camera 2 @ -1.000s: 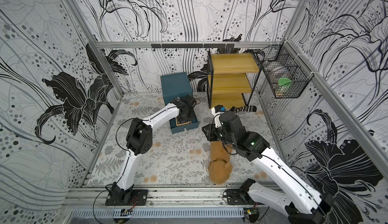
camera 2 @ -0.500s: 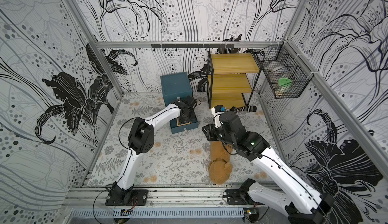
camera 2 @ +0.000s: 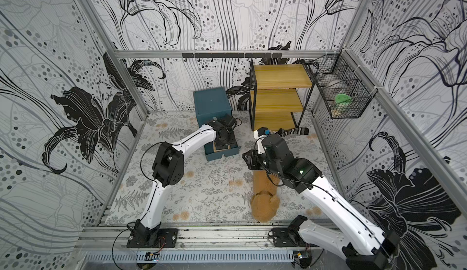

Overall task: Place the brooch boxes into the drawer by color
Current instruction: Place the brooch box in the drawer.

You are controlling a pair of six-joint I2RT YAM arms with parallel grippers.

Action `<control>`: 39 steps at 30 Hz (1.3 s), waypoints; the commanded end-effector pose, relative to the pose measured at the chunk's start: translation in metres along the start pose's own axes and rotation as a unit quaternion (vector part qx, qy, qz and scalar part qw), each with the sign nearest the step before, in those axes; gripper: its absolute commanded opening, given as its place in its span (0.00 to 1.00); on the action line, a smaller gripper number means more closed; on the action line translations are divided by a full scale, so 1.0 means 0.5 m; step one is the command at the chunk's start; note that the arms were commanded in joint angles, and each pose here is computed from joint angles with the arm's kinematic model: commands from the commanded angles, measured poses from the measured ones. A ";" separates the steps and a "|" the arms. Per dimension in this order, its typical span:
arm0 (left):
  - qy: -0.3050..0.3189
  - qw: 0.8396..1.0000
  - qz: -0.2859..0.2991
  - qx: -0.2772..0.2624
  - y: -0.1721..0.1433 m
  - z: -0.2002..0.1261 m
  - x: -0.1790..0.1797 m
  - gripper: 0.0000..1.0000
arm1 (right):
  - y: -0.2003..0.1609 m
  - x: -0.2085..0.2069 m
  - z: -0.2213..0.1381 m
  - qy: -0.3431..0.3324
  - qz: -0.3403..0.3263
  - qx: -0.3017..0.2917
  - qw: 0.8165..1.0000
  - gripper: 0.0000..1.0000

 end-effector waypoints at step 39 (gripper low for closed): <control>-0.225 0.955 -0.128 -0.141 0.295 -0.346 0.156 0.92 | -0.047 -0.076 0.118 -0.012 0.161 0.046 0.986 0.25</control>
Point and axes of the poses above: each gripper's point midway between its finger pads, its own z axis out along the fingers, its own x axis along the line the jaws close on, y = z × x, the point moved 6 cm from there along -z, back along the fingers, and after that the axes turned 11 degrees about -z, right-handed, at the moved point
